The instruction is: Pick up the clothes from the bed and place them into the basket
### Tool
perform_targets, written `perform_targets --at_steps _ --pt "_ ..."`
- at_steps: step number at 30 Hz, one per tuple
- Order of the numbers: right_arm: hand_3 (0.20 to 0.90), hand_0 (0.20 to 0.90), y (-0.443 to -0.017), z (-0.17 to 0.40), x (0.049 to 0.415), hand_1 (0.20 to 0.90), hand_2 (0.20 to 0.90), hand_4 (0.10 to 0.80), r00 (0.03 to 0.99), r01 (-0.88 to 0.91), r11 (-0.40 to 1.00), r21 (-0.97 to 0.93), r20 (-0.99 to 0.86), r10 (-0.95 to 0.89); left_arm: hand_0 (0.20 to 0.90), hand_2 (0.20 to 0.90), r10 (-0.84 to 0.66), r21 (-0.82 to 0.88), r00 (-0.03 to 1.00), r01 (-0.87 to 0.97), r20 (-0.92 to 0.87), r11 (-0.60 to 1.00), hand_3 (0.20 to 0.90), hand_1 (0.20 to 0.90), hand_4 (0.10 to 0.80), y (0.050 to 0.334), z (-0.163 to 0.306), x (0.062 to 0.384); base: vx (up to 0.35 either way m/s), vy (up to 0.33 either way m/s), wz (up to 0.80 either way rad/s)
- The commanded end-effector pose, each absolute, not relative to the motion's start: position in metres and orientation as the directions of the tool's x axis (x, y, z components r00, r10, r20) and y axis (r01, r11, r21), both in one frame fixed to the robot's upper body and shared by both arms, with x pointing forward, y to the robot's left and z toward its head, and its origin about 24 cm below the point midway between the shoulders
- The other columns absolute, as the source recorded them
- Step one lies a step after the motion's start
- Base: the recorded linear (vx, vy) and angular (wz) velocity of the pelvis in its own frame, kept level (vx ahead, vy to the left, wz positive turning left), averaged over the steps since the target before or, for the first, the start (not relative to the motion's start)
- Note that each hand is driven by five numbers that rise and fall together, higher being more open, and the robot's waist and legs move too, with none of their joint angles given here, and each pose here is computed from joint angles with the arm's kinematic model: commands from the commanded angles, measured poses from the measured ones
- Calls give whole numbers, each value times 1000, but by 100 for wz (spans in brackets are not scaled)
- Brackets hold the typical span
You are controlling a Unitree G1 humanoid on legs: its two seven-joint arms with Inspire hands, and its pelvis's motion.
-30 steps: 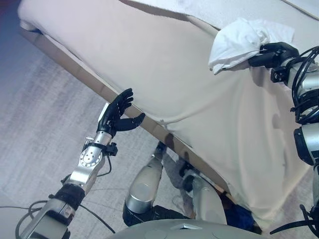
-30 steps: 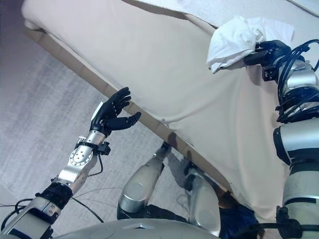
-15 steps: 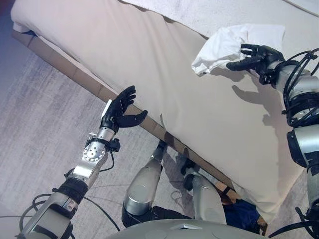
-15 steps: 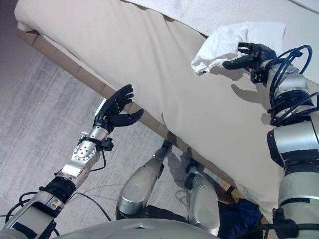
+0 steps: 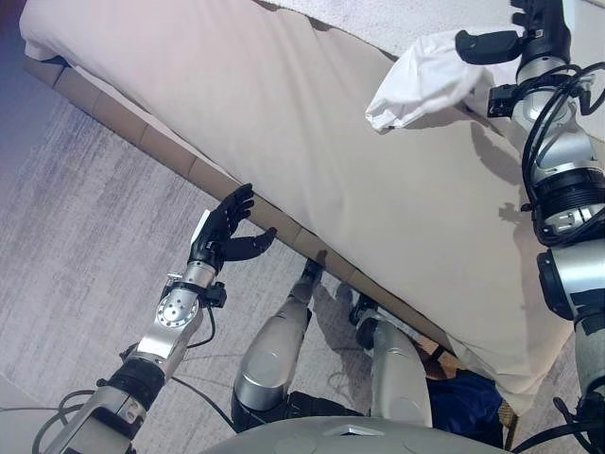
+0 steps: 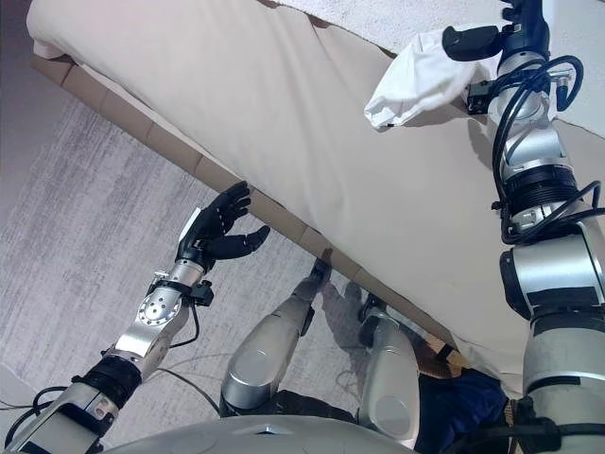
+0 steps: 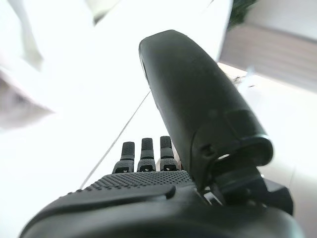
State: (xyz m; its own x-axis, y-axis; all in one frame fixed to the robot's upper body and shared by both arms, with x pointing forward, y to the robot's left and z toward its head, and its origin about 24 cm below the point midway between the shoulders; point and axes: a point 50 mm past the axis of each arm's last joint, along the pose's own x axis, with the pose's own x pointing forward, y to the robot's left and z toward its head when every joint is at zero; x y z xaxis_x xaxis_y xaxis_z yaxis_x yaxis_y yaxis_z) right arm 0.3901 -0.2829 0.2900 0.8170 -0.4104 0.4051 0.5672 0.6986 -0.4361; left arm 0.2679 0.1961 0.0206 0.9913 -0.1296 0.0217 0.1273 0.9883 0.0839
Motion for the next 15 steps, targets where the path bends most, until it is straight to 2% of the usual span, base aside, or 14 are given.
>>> perform_targets --at_steps 1,4,7,15 --pt "900 900 -298 358 367 900 900 800 689 722 476 -503 591 -421 900 900 -144 35 965 140 219 990 900 900 800 183 48 271 0 0 0" --pt "900 900 -297 367 369 900 900 800 696 718 417 -557 568 -440 900 900 -150 28 960 148 237 989 900 900 800 182 51 271 0 0 0" --pt "900 900 -297 370 372 900 900 800 728 684 425 -593 525 -441 900 900 -151 20 954 151 260 988 900 900 800 182 56 268 0 0 0" --pt "900 900 -280 349 389 900 900 800 851 524 631 -572 366 -376 900 900 -160 5 944 165 289 986 900 900 800 180 64 264 47 -23 8"
